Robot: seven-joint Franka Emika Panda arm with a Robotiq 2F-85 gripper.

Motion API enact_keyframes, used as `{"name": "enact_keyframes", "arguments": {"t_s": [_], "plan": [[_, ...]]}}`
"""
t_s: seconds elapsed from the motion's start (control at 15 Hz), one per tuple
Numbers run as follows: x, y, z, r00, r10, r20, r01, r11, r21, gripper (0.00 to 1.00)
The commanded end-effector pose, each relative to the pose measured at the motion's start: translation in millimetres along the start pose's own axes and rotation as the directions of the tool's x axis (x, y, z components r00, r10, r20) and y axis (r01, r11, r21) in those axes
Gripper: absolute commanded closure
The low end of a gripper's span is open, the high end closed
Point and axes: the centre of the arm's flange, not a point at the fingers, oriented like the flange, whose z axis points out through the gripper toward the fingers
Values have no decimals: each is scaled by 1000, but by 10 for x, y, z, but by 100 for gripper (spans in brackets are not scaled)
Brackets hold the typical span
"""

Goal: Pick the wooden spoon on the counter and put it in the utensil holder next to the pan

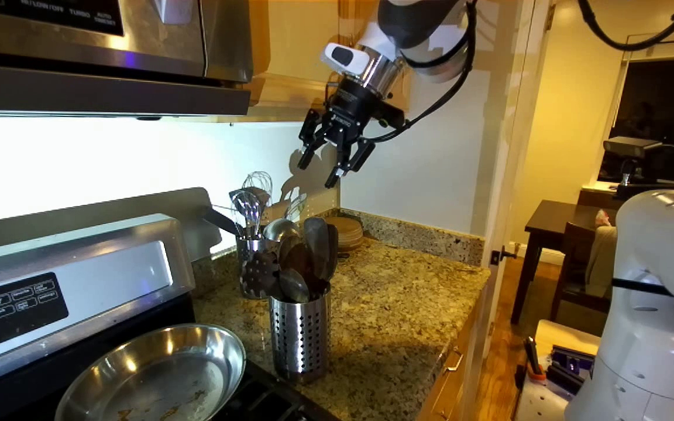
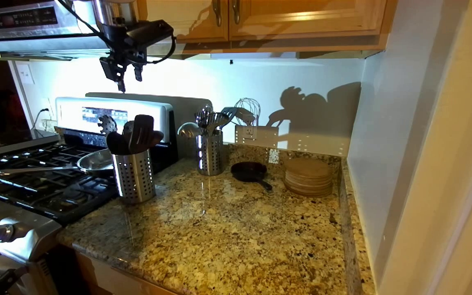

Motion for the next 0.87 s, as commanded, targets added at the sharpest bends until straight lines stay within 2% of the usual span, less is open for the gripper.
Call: {"name": "enact_keyframes", "arguments": {"t_s": [0.0,0.27,0.53,0.6,0.8], "plan": [[-191,-9,-474,998,64,-28,-61,995,81,0],[-422,-104,-758,991,127,-32,-120,980,160,0],[-674,-223,-909,978,205,-30,-196,963,184,0],[-602,-135,-764,986,161,-35,-152,973,173,0],[-691,-163,-809,982,185,-33,-176,968,178,0]]}}
